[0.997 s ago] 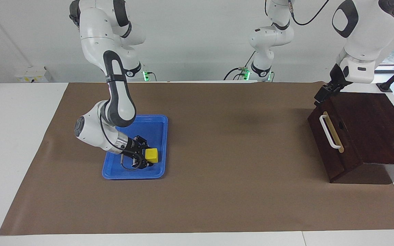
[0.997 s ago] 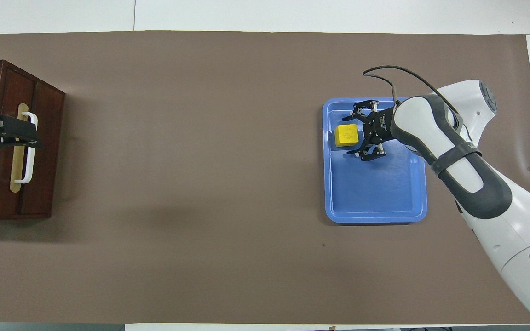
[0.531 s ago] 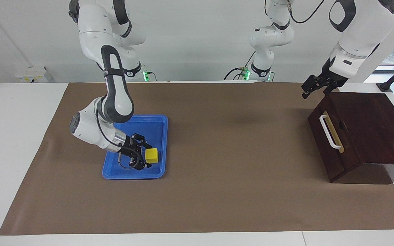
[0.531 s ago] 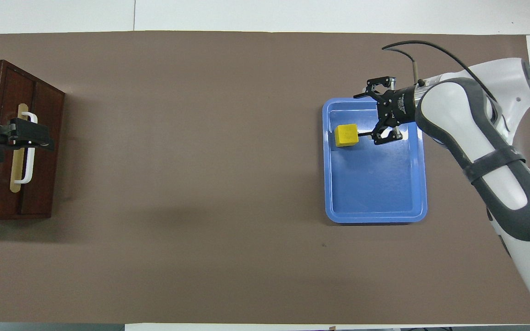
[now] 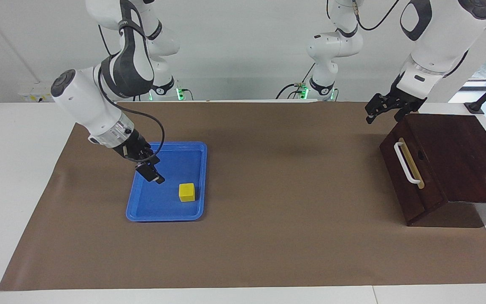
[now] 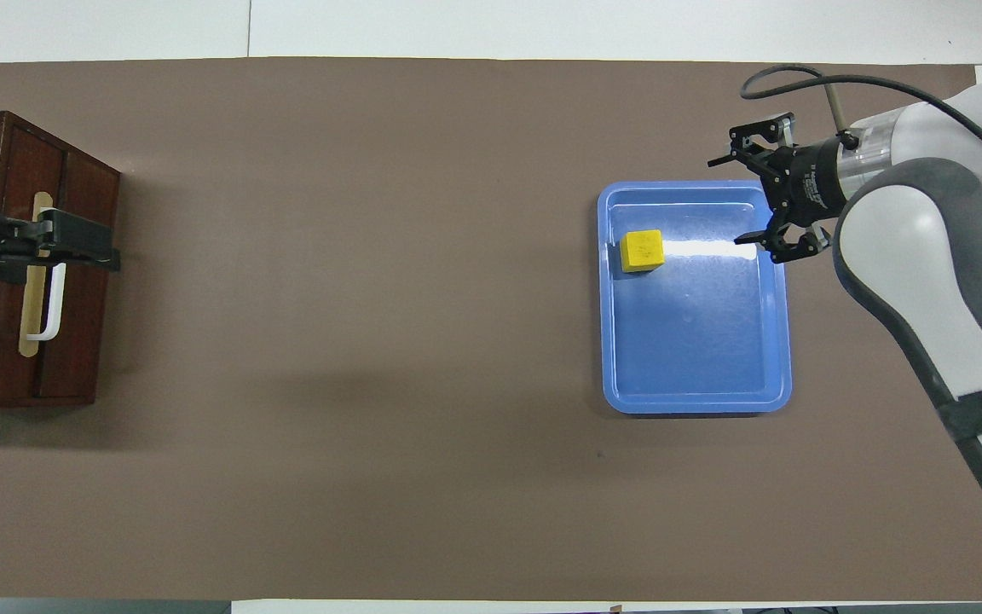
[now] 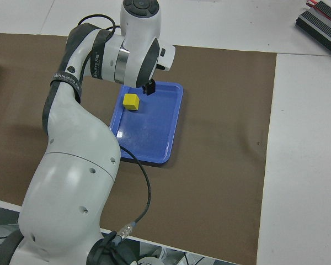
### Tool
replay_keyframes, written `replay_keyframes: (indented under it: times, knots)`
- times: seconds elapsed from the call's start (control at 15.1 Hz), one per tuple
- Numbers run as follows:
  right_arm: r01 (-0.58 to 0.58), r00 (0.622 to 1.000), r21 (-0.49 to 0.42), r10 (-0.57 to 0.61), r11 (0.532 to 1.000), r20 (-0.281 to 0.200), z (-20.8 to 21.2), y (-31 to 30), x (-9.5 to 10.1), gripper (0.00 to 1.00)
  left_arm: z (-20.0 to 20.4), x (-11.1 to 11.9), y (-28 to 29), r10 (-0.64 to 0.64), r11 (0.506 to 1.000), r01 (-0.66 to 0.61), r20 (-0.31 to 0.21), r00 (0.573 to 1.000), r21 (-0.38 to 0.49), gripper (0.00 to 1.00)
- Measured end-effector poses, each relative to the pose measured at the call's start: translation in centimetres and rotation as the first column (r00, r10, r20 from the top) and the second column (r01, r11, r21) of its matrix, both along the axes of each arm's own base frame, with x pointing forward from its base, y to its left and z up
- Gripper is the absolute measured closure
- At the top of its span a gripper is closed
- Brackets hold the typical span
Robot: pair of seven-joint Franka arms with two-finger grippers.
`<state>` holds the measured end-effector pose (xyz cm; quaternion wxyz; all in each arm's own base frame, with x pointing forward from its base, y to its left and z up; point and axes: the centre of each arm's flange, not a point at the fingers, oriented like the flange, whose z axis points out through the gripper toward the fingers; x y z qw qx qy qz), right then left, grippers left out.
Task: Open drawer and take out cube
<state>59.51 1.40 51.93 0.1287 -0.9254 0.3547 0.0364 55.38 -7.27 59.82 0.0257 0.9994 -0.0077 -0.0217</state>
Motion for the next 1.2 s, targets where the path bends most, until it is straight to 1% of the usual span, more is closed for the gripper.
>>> replay_keyframes:
  times: [0.07,0.2,0.33,0.4,0.53,0.6,0.73,0.86,1.0,1.13,1.2]
  knots:
    - [-0.107,0.994,-0.029,0.107,0.994,0.001,1.4,-1.5,-0.7,0.0,-0.1,0.0,0.0,-0.008,1.0,0.008,-0.005,1.0,0.0,0.0]
    - [-0.29,0.957,-0.084,0.291,0.953,0.007,4.0,-3.9,-2.1,0.0,-0.1,-0.2,0.2,-0.028,1.0,0.028,-0.013,1.0,0.009,0.0]
    - [-0.447,0.891,-0.154,0.454,0.881,0.013,6.7,-5.5,-3.4,0.0,-0.2,-0.2,0.0,-0.045,0.999,0.045,-0.013,0.999,0.022,0.0]
    - [-0.512,0.852,-0.188,0.524,0.838,0.014,7.8,-5.9,-3.9,0.0,-0.2,-0.2,-0.1,-0.05,0.998,0.05,-0.013,0.999,0.025,0.0]
    - [-0.614,0.778,-0.231,0.629,0.755,-0.013,9.7,-6.2,-5.0,0.0,-0.2,-0.2,-0.2,-0.053,0.998,0.054,-0.013,0.998,0.027,0.0]
    - [-0.644,0.755,-0.227,0.654,0.731,-0.036,10.7,-6.1,-5.5,0.0,-0.2,-0.2,-0.3,-0.054,0.998,0.054,-0.013,0.998,0.027,0.0]
    - [-0.666,0.742,-0.189,0.666,0.721,-0.076,12.4,-5.9,-6.7,0.0,-0.2,-0.2,-0.3,-0.054,0.998,0.054,-0.013,0.998,0.028,0.0]
    - [-0.67,0.741,-0.164,0.663,0.724,-0.102,12.4,-6.1,-7.2,0.0,-0.2,-0.2,-0.3,-0.054,0.998,0.055,-0.013,0.998,0.028,0.0]
    - [-0.671,0.741,-0.152,0.661,0.726,-0.114,11.4,-6.3,-7.2,0.0,-0.2,-0.2,-0.3,-0.055,0.998,0.055,-0.013,0.998,0.028,0.0]
    - [-0.668,0.744,-0.168,0.66,0.725,-0.108,10.2,-6.4,-6.8,0.0,-0.2,-0.2,-0.3,-0.055,0.998,0.055,-0.013,0.998,0.028,0.0]
    - [-0.668,0.743,-0.183,0.659,0.721,-0.114,9.8,-6.5,-6.6,0.0,-0.2,-0.2,-0.3,-0.054,0.998,0.055,-0.013,0.998,0.028,0.0]
